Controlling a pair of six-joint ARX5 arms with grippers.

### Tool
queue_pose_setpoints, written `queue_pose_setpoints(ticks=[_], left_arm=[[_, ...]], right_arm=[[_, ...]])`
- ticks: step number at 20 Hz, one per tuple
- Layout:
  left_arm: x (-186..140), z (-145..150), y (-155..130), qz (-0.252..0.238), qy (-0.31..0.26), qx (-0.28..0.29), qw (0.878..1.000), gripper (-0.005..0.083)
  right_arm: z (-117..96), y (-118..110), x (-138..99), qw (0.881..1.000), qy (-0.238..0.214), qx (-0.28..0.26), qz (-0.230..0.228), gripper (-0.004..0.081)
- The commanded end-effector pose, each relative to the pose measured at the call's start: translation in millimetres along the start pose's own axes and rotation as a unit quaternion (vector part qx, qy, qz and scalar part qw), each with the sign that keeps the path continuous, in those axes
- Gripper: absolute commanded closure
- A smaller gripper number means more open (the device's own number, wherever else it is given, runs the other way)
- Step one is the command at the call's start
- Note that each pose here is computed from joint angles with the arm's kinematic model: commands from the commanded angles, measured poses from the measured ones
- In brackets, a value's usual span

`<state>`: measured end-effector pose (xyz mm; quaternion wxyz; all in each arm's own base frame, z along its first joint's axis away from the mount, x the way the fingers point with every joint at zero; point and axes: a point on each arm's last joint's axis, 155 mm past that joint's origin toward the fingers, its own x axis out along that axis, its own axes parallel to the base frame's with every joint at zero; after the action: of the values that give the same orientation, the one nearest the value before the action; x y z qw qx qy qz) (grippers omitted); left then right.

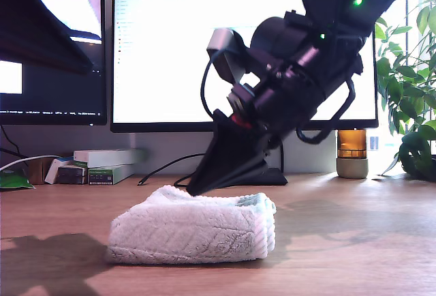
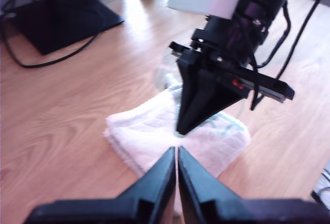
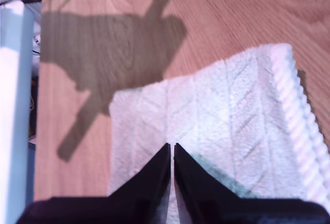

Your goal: Fold the tea towel to a neat square and place it to the right

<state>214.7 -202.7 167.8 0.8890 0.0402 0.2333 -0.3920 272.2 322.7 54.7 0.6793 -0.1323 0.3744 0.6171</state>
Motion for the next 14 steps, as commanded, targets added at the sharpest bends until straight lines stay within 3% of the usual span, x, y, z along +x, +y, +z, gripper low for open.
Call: queue_pose_setpoints(ticks=[1, 10, 14], left_arm=[[-2, -1, -1, 0.0, -0.006, 0.002, 1.0, 0.0796], [-2, -1, -1, 0.0, -0.005, -0.001, 1.0, 0.0796], [-2, -5, 0, 0.002, 0.002, -0.002, 1.0, 0.0796]], right_arm=[[-6, -4, 4, 1.0, 0.003, -0.005, 0.001, 0.0783], [-44, -17, 35, 0.999, 0.042, 0.012, 0.013, 0.0783], [-60, -35, 35, 0.995, 0.075, 0.063, -0.034, 0.0783]])
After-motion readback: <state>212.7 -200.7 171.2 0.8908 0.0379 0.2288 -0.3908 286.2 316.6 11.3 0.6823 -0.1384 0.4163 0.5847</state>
